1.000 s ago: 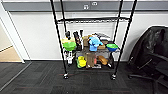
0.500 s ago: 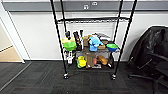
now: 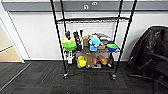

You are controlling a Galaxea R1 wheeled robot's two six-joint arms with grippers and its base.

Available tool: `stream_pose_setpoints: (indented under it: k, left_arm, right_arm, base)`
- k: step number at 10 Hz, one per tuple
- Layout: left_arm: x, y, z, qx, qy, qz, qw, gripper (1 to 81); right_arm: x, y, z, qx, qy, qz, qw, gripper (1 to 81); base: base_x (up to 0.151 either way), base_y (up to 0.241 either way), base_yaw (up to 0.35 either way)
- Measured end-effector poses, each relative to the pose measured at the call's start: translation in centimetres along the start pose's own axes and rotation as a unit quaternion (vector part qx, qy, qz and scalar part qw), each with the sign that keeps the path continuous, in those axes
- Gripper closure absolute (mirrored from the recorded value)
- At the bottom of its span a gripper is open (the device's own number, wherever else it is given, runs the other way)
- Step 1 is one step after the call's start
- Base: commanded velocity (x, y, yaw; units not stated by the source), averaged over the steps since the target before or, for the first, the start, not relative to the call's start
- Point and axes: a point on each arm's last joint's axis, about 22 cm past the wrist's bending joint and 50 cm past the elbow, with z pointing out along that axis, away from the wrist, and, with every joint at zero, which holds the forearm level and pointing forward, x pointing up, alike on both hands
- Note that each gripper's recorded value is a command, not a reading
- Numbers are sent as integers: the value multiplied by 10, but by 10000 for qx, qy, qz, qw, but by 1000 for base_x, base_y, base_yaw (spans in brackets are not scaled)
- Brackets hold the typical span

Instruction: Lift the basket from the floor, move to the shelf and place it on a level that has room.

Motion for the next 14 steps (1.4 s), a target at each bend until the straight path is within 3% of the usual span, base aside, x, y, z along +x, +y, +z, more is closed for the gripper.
stream_pose_setpoints:
  k: [4, 7, 10, 14]
  left_arm:
    - [14, 16, 0, -130, 1, 102, 9999, 811]
    - [10, 25, 10, -133, -312, 140, 9993, 811]
    - [5, 36, 5, -239, -431, 159, 9987, 811]
    - [9, 60, -28, -322, -628, 116, 9974, 811]
  right_arm:
    - [-1, -6, -25, 392, 29, 144, 9991, 811]
    - [-5, -5, -50, 644, 141, 351, 9972, 811]
    - [-24, 7, -59, 683, 231, 770, 9944, 811]
    - [-23, -12, -88, 761, 185, 1032, 9916, 811]
  base:
    - [0, 0, 0]
    - [0, 0, 0]
    - [0, 0, 0]
    - [0, 0, 0]
